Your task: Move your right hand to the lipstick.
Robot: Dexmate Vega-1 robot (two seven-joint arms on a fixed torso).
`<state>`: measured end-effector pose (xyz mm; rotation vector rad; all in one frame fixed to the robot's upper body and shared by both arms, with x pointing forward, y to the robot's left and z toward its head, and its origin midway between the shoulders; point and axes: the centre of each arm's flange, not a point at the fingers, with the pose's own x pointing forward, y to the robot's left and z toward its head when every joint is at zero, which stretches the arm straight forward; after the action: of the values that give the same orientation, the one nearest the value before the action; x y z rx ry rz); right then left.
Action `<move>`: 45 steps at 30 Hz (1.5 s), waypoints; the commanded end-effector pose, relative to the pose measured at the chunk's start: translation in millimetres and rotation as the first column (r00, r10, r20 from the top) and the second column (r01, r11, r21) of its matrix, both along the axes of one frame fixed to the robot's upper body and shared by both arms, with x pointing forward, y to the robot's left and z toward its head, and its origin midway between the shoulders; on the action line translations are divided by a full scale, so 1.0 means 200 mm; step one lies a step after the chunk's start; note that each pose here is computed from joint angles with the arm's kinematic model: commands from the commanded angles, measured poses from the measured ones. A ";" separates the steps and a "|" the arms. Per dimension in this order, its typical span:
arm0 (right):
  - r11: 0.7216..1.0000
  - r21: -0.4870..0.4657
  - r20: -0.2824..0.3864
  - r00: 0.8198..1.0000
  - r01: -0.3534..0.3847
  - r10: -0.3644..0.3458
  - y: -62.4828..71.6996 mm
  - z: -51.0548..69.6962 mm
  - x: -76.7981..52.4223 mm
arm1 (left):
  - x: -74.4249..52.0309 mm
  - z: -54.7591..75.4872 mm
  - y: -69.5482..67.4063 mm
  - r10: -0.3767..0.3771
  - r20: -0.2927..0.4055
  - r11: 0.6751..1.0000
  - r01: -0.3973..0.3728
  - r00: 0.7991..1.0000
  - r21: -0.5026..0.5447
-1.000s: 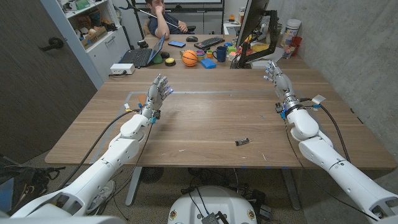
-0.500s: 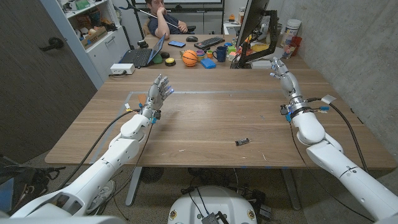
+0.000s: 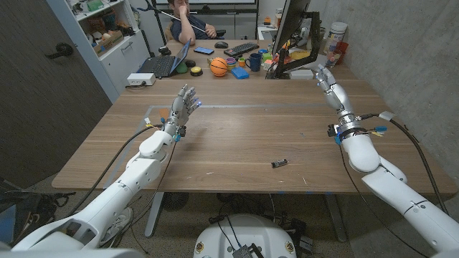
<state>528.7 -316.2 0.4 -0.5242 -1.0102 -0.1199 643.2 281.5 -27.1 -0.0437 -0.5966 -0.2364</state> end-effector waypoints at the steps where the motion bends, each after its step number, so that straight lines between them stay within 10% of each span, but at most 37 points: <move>1: 0.992 -0.100 0.023 0.997 0.080 -0.078 -0.02 -0.02 -0.13 | 0.01 0.02 -0.02 -0.022 0.003 1.000 0.022 1.000 0.018; 24: 0.918 -0.358 0.030 0.984 0.173 -0.174 0.04 0.00 -0.22 | 0.01 -0.01 -0.03 -0.042 0.002 0.999 0.042 0.999 0.023; 45: 0.762 -0.627 0.031 0.982 0.164 -0.186 0.22 0.02 -0.24 | -0.02 -0.06 0.03 -0.050 -0.003 0.998 0.050 0.999 0.033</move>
<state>481.6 -289.8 4.0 -1.1126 -0.9781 -0.0156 643.4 280.2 -35.1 -0.0326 -0.5919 -0.2896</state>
